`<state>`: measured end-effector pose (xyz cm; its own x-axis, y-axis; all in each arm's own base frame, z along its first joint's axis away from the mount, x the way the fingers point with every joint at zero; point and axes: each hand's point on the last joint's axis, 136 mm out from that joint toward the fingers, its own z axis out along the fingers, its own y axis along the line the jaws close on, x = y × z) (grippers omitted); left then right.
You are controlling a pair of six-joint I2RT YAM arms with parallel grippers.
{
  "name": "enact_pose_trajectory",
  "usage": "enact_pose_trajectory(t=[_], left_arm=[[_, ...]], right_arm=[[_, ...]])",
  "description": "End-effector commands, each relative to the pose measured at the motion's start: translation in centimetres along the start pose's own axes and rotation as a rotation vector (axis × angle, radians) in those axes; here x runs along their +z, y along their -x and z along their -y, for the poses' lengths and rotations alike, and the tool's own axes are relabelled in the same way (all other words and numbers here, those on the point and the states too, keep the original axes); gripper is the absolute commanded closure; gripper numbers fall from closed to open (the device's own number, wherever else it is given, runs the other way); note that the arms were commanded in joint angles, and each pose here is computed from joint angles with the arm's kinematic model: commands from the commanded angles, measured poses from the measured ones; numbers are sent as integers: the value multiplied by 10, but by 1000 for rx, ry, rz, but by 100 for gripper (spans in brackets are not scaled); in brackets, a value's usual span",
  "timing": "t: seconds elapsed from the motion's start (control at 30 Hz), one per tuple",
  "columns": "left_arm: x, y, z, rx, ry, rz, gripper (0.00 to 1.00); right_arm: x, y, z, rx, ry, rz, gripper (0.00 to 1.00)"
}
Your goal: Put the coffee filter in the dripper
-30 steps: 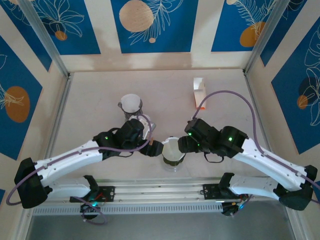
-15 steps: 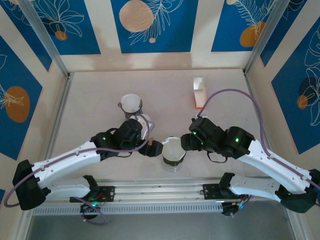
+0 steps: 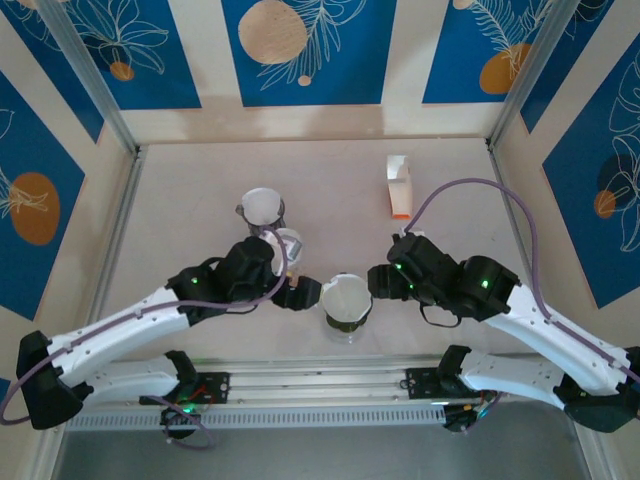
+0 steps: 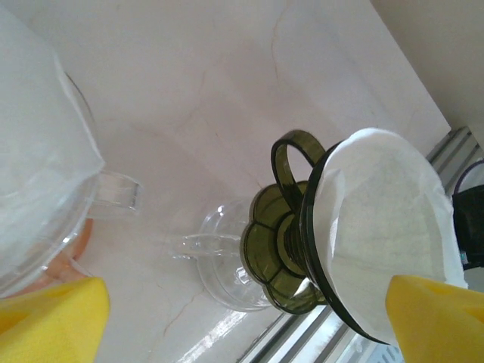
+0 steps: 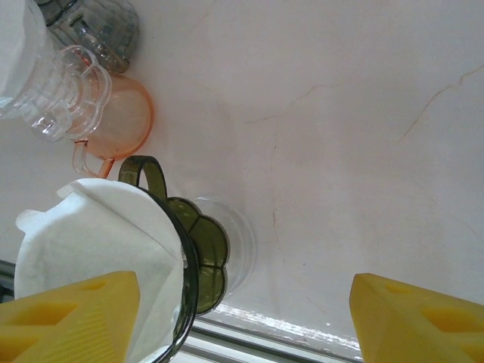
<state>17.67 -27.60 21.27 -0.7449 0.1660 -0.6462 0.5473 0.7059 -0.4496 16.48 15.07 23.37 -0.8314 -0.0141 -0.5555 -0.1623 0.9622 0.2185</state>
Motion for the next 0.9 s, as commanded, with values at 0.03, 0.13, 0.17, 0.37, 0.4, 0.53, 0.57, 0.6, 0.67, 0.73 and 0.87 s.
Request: enact_pose_trajectory(t=[0.03,0.13,0.17,0.37,0.4,0.53,0.57,0.6,0.67,0.73,0.87], left_arm=[[-32,34,-12,20,75,120,5],[-55,53,-38,-27,136,206,4],[-64,58,-47,-54,151,237,3],[-106,85,-118,-199,362,424,0],[-107,88,-131,-216,408,436,0],[-115,94,-186,-257,635,487,0],[-117,95,-202,-268,689,506,0],[-119,92,-221,-293,748,521,0],[-123,87,-253,-357,821,544,0],[-121,84,-274,-373,867,542,0],[-104,93,-295,-228,925,502,0]], right_arm=[[3,1,14,40,-51,28,26],[5,6,14,48,-40,51,26],[6,7,15,54,-42,58,26],[14,21,16,79,-48,119,25],[15,24,17,79,-56,136,25],[15,37,25,87,-104,212,23],[15,40,27,93,-116,230,21],[15,42,31,104,-134,247,18],[16,44,35,115,-154,270,16],[20,45,38,121,-157,280,14],[29,43,41,138,-155,280,12]])
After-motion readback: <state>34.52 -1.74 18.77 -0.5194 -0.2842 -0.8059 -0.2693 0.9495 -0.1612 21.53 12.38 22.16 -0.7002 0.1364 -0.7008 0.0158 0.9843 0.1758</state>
